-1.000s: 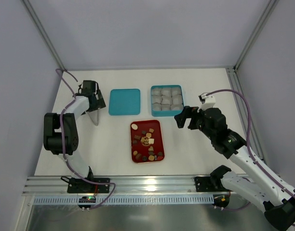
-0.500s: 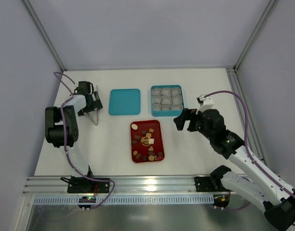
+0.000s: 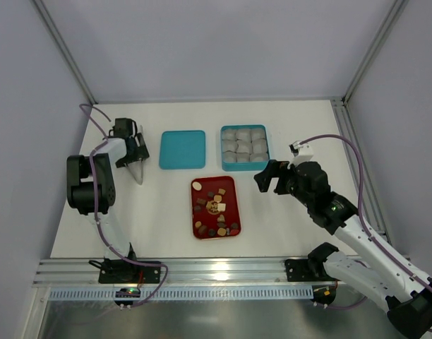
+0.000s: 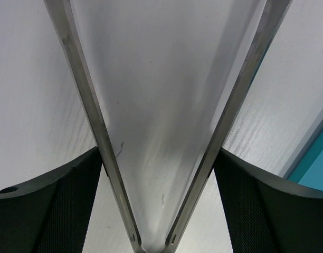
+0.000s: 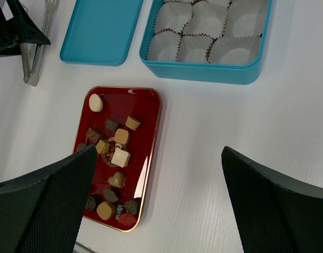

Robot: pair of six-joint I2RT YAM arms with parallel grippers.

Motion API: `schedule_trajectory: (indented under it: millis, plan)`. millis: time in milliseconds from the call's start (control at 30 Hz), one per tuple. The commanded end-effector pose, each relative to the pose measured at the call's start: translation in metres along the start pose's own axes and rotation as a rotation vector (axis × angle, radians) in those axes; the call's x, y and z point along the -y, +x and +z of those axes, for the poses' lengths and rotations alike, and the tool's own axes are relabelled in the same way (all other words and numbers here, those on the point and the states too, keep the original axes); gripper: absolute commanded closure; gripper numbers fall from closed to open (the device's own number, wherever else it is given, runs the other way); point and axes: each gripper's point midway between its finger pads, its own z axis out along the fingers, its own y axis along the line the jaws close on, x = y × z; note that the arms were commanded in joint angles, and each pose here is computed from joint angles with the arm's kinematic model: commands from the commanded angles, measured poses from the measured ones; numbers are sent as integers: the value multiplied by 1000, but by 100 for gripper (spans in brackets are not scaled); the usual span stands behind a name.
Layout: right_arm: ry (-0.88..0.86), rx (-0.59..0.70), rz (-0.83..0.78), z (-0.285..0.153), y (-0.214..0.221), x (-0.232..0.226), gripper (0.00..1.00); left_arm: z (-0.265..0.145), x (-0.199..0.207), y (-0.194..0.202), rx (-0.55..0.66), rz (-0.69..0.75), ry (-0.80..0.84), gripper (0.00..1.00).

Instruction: Pack the chocolate

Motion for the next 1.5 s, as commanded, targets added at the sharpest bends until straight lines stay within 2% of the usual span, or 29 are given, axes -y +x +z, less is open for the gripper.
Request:
schedule_trajectory:
  millis: [0, 200, 267, 400, 933, 1000, 1167, 1467]
  plan:
    - [-32, 36, 27, -1, -8, -8, 0, 9, 3, 19, -82, 1, 10, 18]
    - [-36, 33, 37, 0, -6, -9, 0, 9, 3, 30, -128, -1, 10, 21]
    - [-39, 28, 41, 0, -4, -9, 0, 8, 4, 36, -147, -4, 14, 16]
    - [-41, 26, 49, 0, -3, -9, 0, 5, 2, 40, -160, -8, 8, 16]
    - [-37, 37, 70, -5, 2, -5, 0, 2, 0, 65, -231, 27, -38, 30]
    - [-41, 34, 73, -4, 3, -6, 0, 0, 2, 62, -222, 28, -31, 36]
    - [-49, 32, 79, -4, 3, -7, 0, -22, 6, 42, -166, 17, -23, 44]
    - [-58, 38, 86, -6, 0, -10, 0, -74, -3, 11, -70, -24, -46, 48]
